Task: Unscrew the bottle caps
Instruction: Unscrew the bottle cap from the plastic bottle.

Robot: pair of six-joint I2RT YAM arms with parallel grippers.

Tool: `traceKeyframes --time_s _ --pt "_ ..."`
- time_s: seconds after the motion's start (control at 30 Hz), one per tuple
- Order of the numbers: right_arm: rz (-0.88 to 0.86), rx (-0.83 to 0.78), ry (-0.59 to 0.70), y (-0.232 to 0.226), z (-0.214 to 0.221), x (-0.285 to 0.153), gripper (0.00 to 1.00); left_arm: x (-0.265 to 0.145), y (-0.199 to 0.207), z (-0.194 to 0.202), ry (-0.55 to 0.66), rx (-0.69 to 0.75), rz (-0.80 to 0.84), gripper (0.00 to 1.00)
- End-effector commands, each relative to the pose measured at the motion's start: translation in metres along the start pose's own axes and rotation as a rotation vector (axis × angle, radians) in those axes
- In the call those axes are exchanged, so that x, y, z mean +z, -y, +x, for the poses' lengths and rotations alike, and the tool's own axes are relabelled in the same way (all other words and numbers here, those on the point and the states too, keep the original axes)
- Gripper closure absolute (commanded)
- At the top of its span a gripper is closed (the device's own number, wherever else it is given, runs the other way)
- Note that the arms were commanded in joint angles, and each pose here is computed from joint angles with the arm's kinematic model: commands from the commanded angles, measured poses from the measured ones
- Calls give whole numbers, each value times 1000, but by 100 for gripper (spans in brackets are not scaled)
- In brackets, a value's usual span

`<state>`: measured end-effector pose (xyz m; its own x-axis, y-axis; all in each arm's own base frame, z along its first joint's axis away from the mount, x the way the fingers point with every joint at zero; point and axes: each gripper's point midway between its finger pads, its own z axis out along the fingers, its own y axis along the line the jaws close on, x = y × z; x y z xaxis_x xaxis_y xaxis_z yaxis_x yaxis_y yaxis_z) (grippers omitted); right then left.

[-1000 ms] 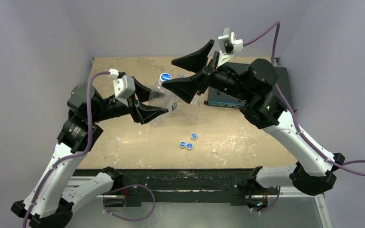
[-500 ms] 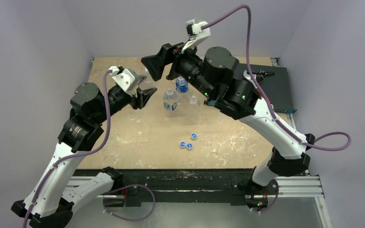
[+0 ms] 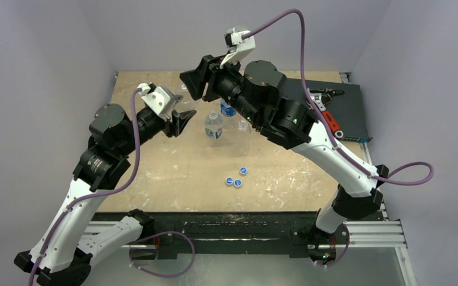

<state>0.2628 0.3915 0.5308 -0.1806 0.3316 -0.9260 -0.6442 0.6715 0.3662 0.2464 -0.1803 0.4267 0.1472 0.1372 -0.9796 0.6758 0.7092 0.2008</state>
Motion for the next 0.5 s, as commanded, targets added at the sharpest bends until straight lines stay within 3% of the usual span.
traceKeyframes --time_s 0.0,0.07,0.3,0.47 --pt "-22 45 81 -6 -29 -9 48 -2 -3 -9 31 11 -14 96" --pt "-26 46 81 -7 -28 -8 51 -1 -2 -8 30 4 -11 96" --pt "-26 45 89 -6 -31 -11 97 -1 1 -7 29 -6 4 96" --pt "-92 36 87 -17 -35 -16 100 -3 13 -14 54 -30 67 96"
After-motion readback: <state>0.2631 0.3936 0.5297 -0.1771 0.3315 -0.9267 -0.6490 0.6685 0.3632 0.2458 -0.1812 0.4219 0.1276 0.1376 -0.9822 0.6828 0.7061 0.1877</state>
